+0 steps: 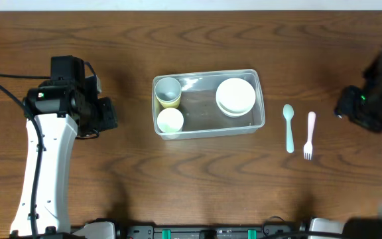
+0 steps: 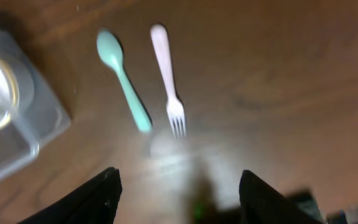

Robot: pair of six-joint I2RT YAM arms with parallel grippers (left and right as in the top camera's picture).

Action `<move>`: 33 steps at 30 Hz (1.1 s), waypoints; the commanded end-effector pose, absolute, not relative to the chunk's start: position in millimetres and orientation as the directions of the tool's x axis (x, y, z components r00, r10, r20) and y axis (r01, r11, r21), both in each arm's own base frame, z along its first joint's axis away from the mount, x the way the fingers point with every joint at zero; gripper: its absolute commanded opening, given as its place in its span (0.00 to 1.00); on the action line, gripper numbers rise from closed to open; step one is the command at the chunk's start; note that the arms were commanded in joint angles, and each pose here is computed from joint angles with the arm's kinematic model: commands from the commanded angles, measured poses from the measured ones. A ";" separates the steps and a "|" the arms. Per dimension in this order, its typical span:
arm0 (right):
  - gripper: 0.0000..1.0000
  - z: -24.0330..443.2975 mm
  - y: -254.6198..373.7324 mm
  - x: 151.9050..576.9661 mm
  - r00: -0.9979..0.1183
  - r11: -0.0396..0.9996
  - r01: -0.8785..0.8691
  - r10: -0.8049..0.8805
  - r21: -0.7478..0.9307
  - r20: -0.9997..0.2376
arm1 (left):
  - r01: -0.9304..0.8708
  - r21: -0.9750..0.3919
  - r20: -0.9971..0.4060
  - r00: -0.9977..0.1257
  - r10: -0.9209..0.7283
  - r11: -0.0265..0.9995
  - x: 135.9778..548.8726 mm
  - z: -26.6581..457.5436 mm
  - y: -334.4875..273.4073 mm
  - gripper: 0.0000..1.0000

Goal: Pack container
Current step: 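Retract the right gripper out of the container toward the utensils, then lower the right gripper onto the pink fork and grasp it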

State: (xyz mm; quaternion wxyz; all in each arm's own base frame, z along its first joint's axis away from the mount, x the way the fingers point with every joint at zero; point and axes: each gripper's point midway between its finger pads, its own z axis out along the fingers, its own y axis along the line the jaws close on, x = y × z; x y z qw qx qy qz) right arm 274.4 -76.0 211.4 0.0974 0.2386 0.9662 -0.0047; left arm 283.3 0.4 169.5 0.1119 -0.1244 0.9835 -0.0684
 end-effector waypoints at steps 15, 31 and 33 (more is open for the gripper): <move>0.91 140.2 -45.7 220.0 -0.876 0.906 0.401 0.422 0.134 -0.234 | -0.220 -0.151 -0.206 -0.946 -0.249 0.964 283.0 169.7 3.2 0.45; 0.84 21.8 -75.0 271.8 -0.903 0.905 0.424 0.425 0.033 -0.064 | -0.222 -0.150 -0.198 -0.948 -0.249 0.963 280.9 169.2 3.0 0.45; 0.84 12.3 -76.0 274.8 -0.904 0.905 0.424 0.425 0.031 -0.055 | -0.222 -0.150 -0.198 -0.948 -0.249 0.963 280.9 169.2 3.0 0.45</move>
